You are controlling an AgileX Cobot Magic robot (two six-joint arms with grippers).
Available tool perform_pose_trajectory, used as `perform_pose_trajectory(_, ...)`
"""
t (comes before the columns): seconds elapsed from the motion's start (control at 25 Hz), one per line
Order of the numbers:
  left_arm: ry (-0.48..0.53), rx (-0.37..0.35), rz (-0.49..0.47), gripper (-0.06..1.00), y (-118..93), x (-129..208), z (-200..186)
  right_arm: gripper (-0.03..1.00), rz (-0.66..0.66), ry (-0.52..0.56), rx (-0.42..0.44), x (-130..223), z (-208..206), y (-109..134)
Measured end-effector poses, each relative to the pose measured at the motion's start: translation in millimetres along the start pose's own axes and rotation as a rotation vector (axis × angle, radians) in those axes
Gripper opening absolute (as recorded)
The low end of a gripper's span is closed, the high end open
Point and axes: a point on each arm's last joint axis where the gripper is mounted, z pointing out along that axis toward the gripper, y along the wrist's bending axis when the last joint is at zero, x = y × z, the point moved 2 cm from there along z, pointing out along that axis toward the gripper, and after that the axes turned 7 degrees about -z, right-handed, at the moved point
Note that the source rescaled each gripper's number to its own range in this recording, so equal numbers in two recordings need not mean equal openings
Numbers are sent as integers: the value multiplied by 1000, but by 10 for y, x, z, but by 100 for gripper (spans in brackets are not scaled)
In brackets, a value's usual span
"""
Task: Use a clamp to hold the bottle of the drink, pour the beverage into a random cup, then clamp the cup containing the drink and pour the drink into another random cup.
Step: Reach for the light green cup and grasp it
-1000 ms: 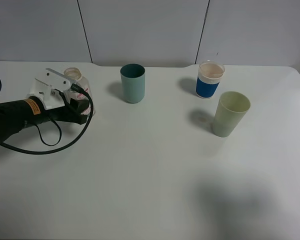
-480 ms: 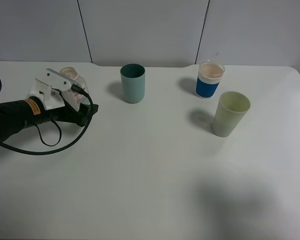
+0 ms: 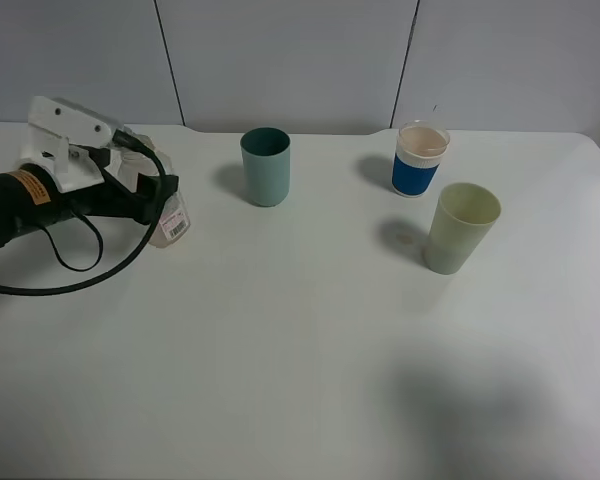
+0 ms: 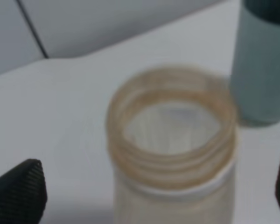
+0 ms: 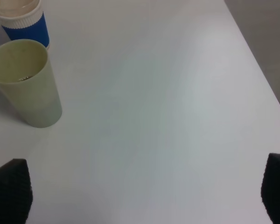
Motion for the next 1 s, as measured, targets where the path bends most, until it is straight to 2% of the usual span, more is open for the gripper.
perform_pose_trajectory(0.2,-72,-62,-40,100,1,-157,-313,95,0,0,0,0,0,0)
perform_pose_trajectory(0.52,-128,-135,-95,100,13,-273,-650,95,0,0,0,0,0,0)
perform_pose_trajectory(0.56,-143,-168,-126,100,37,-329,-730,95,0,0,0,0,0,0)
perform_pose_trajectory(0.68,-160,-201,-141,100,54,-411,-841,95,0,0,0,0,0,0)
perform_pose_trajectory(0.76,-185,-241,-137,100,66,-523,-1012,95,0,0,0,0,0,0)
perform_pose_trajectory(1.0,-221,-269,-101,100,35,-671,-1296,95,0,0,0,0,0,0)
